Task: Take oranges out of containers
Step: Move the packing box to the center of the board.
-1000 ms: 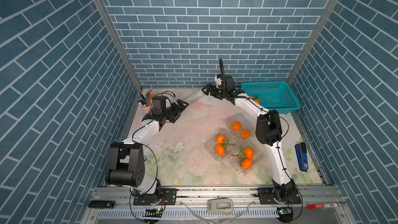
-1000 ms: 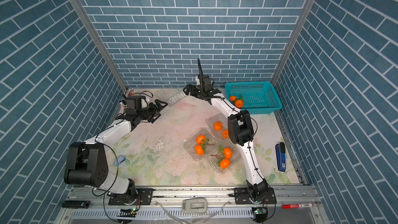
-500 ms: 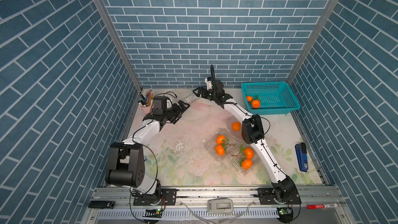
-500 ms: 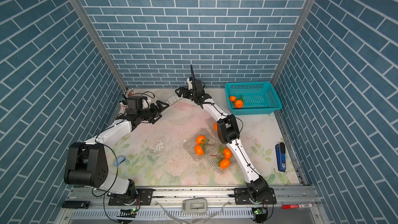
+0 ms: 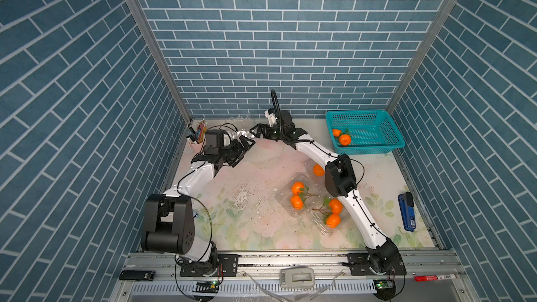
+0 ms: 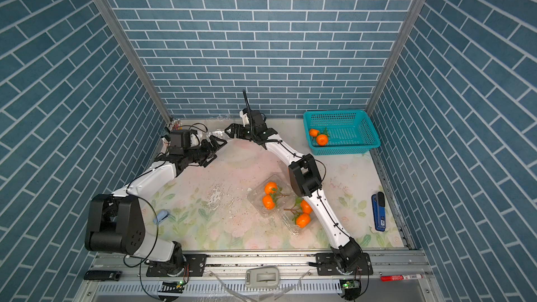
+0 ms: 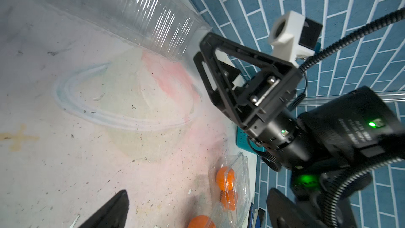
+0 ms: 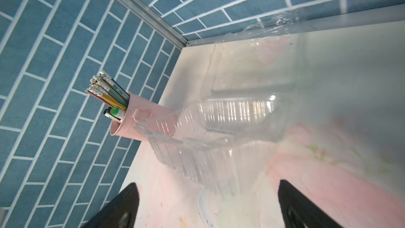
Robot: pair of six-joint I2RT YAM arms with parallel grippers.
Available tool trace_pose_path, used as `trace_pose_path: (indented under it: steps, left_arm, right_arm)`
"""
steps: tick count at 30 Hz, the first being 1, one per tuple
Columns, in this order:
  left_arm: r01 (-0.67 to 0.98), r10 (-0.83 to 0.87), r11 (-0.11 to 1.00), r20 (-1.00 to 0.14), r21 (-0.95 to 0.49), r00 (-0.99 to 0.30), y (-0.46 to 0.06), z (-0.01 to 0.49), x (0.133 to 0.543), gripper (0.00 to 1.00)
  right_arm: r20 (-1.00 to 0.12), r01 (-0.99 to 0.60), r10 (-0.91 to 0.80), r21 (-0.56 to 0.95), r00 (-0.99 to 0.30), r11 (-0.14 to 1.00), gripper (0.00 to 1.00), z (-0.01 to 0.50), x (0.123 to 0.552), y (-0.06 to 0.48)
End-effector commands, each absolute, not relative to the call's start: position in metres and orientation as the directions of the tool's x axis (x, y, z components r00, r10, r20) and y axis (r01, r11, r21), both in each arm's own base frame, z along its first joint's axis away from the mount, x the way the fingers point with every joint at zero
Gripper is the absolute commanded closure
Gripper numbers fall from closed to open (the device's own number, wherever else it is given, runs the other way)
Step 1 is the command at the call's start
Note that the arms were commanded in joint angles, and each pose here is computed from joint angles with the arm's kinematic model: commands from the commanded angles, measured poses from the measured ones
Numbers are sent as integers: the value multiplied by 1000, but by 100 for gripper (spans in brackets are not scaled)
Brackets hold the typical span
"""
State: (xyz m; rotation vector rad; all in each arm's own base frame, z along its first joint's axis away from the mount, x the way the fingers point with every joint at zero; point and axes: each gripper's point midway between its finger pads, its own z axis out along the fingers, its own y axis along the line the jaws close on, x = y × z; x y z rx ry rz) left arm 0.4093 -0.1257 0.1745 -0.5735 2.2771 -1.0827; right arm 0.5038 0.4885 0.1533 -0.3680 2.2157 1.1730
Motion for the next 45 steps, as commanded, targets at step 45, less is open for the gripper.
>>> trace_pose_path:
  steps: [45]
  left_arm:
    - [298, 62, 642, -340, -706, -938, -408, 116, 431, 1]
  right_arm:
    - [-403, 58, 266, 459, -876, 887, 1, 100, 331, 166]
